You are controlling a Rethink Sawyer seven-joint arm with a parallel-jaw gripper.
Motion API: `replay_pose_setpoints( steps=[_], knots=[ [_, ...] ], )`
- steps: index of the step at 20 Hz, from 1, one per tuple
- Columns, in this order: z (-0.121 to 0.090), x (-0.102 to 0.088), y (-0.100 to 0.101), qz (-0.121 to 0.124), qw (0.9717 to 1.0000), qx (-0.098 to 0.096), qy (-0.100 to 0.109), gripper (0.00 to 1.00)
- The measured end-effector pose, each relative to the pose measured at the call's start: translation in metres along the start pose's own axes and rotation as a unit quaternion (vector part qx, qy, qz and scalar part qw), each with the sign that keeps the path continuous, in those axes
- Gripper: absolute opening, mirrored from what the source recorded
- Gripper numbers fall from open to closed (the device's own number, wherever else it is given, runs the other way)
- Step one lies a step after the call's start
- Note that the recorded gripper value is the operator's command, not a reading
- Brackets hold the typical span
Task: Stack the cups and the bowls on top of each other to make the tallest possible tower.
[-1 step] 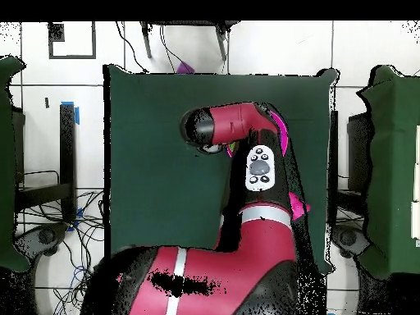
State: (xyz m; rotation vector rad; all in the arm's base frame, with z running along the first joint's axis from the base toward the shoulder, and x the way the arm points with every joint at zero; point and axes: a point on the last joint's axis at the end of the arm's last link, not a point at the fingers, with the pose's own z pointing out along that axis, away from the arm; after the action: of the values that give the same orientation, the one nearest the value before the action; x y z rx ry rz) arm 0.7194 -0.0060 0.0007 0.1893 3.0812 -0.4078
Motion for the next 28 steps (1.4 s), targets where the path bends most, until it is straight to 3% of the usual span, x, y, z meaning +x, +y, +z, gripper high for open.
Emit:
replay_pose_setpoints(
  steps=[11, 19, 28],
  knots=[
    [-0.002, -0.012, 0.012, 0.011, 0.9999, 0.010, -0.004, 0.00],
    [-0.006, -0.019, 0.031, 0.027, 0.9992, 0.020, 0.023, 0.00],
    [-0.015, -0.021, 0.059, 0.038, 0.9986, 0.010, 0.035, 0.00]
  ],
)
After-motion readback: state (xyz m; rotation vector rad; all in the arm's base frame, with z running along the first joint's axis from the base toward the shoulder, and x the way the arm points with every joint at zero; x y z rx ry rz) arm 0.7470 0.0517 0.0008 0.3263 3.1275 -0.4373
